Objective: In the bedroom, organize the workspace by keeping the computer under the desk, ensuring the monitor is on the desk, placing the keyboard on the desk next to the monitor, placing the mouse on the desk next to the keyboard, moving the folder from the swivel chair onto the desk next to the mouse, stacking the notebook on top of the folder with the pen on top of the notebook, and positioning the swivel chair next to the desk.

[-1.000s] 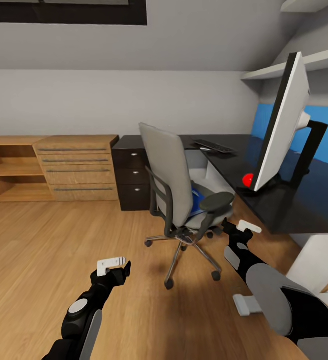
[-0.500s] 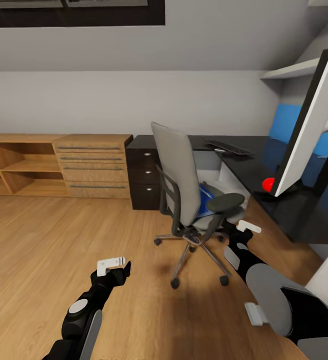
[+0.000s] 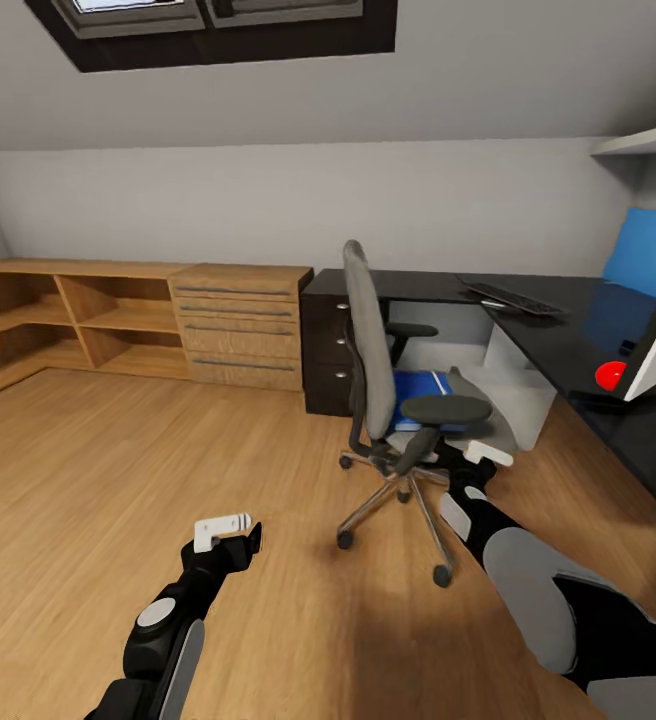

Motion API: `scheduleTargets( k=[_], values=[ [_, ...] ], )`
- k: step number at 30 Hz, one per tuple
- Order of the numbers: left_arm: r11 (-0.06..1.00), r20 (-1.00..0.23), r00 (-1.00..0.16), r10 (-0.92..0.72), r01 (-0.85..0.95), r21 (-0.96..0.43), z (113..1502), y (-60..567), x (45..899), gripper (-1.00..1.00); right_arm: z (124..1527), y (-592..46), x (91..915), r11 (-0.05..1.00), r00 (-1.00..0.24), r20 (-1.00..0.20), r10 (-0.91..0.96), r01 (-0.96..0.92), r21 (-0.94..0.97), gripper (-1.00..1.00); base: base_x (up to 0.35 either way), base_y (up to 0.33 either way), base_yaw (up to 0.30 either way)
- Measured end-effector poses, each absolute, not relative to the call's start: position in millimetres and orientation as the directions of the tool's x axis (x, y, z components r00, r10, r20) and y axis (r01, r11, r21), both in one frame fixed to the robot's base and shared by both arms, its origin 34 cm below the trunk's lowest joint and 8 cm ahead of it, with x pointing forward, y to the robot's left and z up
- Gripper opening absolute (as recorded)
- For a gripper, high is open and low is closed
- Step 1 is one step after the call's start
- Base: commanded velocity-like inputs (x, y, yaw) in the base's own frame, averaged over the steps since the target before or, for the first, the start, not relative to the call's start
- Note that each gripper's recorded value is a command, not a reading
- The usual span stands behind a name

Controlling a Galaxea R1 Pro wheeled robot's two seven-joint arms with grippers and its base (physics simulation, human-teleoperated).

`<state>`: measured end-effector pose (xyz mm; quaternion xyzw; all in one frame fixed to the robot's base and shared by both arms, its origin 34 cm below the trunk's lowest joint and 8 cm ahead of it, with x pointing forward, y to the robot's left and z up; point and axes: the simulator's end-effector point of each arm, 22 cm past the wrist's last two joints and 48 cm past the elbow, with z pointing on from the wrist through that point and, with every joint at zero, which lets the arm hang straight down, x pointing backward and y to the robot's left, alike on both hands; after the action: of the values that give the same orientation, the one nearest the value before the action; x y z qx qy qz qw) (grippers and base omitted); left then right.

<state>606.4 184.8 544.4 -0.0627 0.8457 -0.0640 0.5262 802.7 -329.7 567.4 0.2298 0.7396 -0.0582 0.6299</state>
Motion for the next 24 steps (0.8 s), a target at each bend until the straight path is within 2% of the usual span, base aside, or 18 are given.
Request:
scheduleTargets(
  k=[15, 20, 24],
  values=[
    [0.984, -0.882, -0.439, -0.173, -0.039, -0.174, 544.3, 184.8, 606.3, 1.00, 570.5, -316.9, 805.5, 0.910, -0.111, -0.969, 0.222, 0.380, 0.166, 1.00, -0.001, 0.001, 0.266],
    [0.984, -0.881, -0.440, -0.173, -0.038, -0.174, 544.0, 184.7, 606.2, 1.00, 571.3, -317.4, 805.8, 0.912, -0.111, -0.970, 0.217, 0.377, 0.161, 1.00, 0.000, 0.000, 0.058],
    [0.984, -0.882, -0.438, -0.173, -0.038, -0.175, 545.1, 184.6, 606.2, 1.00, 572.8, -319.8, 805.5, 0.911, -0.109, -0.970, 0.216, 0.380, 0.160, 1.00, 0.000, 0.000, -0.168]
  ],
)
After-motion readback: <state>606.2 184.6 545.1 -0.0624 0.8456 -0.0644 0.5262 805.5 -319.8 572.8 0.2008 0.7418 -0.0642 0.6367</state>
